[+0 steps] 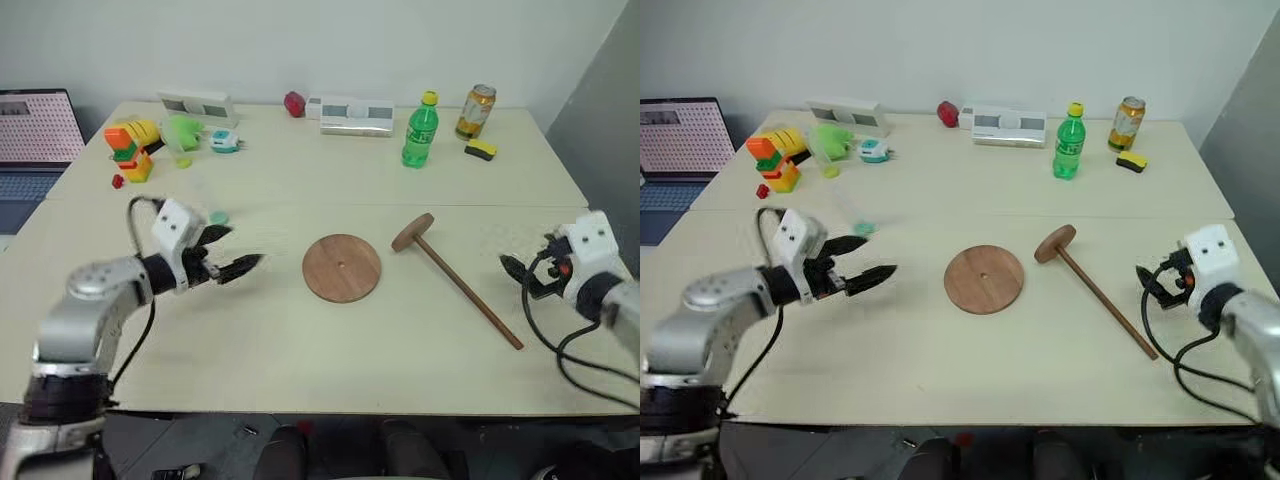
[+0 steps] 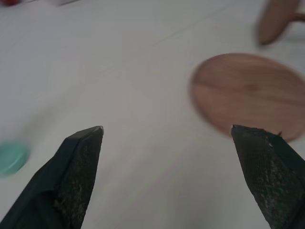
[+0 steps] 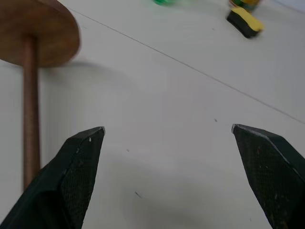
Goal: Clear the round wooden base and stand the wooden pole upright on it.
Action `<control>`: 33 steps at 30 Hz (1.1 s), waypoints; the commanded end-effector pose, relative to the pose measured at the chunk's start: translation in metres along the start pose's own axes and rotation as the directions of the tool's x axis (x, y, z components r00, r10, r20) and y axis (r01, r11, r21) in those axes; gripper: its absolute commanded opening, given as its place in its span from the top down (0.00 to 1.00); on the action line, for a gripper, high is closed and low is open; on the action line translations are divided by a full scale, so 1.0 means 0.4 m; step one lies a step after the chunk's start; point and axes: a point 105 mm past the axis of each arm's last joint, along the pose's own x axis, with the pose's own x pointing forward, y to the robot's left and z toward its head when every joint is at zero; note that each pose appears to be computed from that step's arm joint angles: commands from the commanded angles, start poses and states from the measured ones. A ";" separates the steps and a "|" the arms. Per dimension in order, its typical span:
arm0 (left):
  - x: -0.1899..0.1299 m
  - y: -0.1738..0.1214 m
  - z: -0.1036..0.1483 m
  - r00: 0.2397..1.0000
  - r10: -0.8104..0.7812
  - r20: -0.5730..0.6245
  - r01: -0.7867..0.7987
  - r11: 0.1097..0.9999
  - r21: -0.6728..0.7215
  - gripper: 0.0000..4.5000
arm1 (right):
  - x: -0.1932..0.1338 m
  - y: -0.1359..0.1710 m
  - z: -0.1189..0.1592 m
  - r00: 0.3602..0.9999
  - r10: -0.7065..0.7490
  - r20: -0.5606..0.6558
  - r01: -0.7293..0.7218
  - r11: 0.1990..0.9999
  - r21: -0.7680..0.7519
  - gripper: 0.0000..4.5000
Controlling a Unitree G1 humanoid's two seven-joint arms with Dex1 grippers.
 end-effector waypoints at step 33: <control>0.065 -0.167 0.069 0.936 -0.351 0.030 0.344 0.930 0.133 0.00 | 0.196 0.217 0.066 0.797 0.564 -0.216 -0.535 0.825 0.181 0.86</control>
